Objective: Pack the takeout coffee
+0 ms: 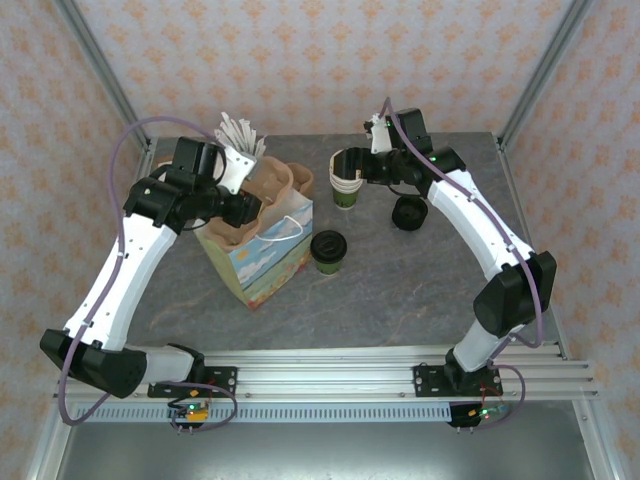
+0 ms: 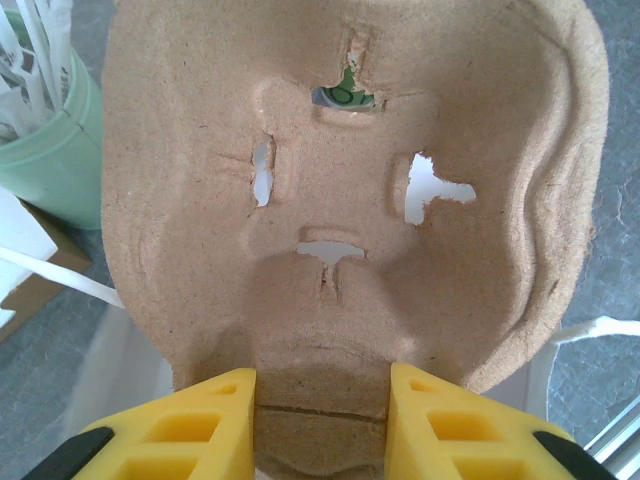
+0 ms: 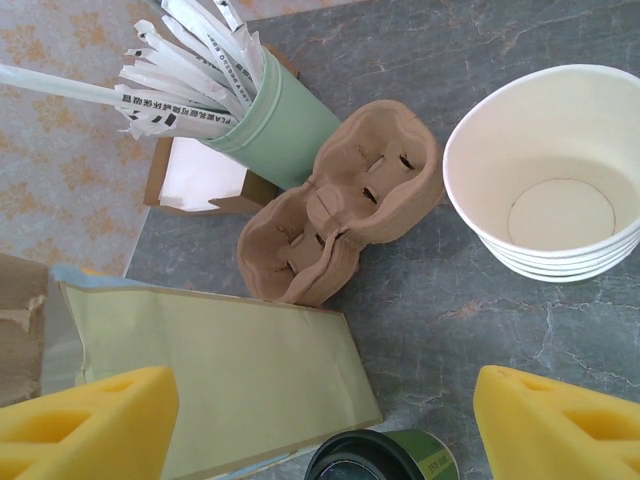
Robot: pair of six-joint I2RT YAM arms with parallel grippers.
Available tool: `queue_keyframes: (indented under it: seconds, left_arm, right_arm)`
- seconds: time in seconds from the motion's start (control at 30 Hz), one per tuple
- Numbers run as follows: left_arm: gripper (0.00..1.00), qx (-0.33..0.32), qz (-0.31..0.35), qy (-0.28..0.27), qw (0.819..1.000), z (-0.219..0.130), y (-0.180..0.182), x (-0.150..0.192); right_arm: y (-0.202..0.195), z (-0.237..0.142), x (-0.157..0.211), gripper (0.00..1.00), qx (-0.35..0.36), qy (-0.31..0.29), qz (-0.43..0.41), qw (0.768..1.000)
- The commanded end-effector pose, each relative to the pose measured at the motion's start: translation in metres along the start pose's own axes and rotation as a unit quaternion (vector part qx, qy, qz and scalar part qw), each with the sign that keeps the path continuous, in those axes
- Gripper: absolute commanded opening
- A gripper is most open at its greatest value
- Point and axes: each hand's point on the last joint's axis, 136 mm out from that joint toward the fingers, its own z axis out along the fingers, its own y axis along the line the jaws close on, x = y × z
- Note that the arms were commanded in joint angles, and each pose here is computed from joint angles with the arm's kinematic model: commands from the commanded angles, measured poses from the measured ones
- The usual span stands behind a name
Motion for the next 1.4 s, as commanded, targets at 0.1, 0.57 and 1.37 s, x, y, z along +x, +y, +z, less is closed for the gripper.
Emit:
queue_keyframes:
  seconds: [0.1,0.57,1.37]
  left_arm:
    - [0.32,-0.008,0.018,-0.025,0.999,-0.009,-0.002,0.0]
    - [0.32,0.002,0.029,-0.052,0.998,-0.018,-0.008,-0.016]
    - [0.32,0.005,0.041,-0.046,0.998,-0.007,-0.009,0.003]
  right_arm:
    - [0.007,-0.003,-0.003,0.78,-0.013,-0.01,-0.006,1.0]
    - [0.006,-0.002,-0.002,0.78,-0.013,-0.007,-0.004,1.0]
    - [0.001,0.003,0.005,0.78,-0.012,0.0,0.0,1.0]
